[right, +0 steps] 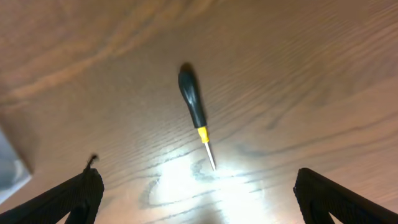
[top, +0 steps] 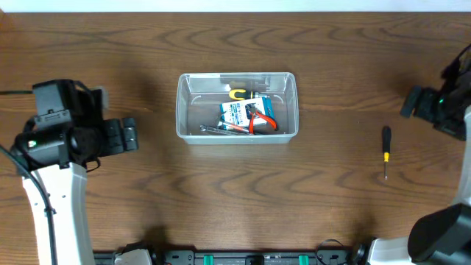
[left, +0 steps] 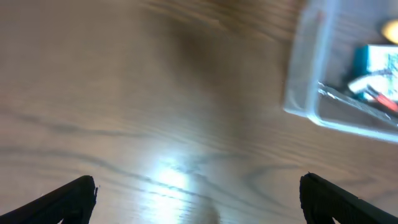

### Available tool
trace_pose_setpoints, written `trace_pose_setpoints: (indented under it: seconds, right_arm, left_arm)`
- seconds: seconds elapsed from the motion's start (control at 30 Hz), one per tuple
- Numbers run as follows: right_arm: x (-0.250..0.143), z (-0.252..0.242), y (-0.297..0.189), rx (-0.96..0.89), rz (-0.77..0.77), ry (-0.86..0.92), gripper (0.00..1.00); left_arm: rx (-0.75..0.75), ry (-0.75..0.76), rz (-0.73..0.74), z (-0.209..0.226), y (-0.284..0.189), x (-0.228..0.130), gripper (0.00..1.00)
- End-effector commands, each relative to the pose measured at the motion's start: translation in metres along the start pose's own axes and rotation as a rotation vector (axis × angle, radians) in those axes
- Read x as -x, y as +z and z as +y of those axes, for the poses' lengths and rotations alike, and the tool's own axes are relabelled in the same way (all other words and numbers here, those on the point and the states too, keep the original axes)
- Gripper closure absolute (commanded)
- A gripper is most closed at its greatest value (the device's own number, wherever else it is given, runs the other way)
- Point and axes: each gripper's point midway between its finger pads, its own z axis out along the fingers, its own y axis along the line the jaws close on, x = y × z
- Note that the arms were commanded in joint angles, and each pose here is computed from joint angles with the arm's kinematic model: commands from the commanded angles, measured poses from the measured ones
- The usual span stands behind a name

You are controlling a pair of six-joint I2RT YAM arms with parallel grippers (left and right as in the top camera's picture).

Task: Pack container
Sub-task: 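Move the right gripper over the small yellow-black screwdriver, then lower the right gripper onto the small screwdriver and grasp it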

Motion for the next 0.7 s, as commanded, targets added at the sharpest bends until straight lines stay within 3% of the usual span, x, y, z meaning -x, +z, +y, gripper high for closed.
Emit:
trace_pose_setpoints:
  seconds: [0.0,0.23,0.67]
  right_arm:
    - [-0.015,0.001,0.024,0.019,0.045,-0.033,0.01]
    - [-0.027,0.000,0.062,0.019,0.059,-0.064,0.01]
    - [-0.043,0.002,0.140,0.053,0.171,-0.267,0.01]
  left_arm:
    - [0.082,-0.161,-0.024,0.031,-0.008,0.003,0.02]
    - [0.126,-0.347,-0.108,0.076,-0.027,0.013,0.02]
    - [0.116,-0.360,-0.107,0.078,-0.026,0.012,0.02]
